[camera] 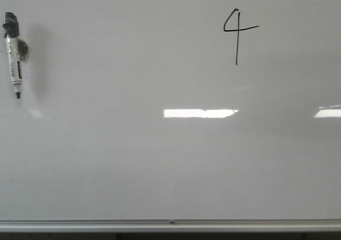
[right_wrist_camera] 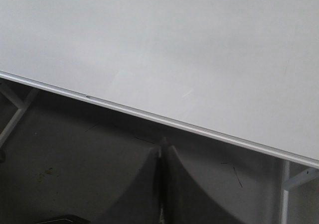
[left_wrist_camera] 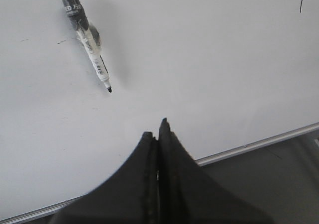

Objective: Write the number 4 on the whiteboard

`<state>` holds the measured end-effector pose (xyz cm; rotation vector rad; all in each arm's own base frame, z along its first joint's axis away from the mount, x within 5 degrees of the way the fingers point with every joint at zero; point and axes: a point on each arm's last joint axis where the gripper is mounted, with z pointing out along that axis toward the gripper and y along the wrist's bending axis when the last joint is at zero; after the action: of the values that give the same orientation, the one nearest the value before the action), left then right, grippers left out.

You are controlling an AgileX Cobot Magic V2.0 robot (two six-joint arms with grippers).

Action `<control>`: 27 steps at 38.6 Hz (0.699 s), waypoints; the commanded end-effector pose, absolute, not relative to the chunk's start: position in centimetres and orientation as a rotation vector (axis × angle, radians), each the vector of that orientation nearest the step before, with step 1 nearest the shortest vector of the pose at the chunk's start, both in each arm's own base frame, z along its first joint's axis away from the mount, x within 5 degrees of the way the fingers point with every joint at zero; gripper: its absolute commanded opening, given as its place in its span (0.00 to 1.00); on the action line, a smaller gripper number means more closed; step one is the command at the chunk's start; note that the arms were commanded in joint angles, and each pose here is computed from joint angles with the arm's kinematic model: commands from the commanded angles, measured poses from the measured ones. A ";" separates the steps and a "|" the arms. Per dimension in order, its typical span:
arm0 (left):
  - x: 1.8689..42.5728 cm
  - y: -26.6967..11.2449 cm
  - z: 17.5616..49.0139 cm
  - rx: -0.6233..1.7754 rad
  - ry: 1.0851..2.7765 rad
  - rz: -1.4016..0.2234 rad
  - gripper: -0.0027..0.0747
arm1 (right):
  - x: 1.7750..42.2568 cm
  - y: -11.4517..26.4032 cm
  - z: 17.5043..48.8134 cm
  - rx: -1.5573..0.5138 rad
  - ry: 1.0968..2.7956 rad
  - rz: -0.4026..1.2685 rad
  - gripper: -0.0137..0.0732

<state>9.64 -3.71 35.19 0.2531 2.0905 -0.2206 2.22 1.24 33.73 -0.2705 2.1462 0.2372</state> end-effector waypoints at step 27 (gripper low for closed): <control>5.3 -0.3 25.6 0.076 1.534 0.036 0.01 | 2.6 1.2 34.9 -0.253 2.065 0.229 0.08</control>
<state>5.13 -0.53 24.92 0.1212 1.6448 0.0152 2.22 1.24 33.73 -0.2705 2.1462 0.2372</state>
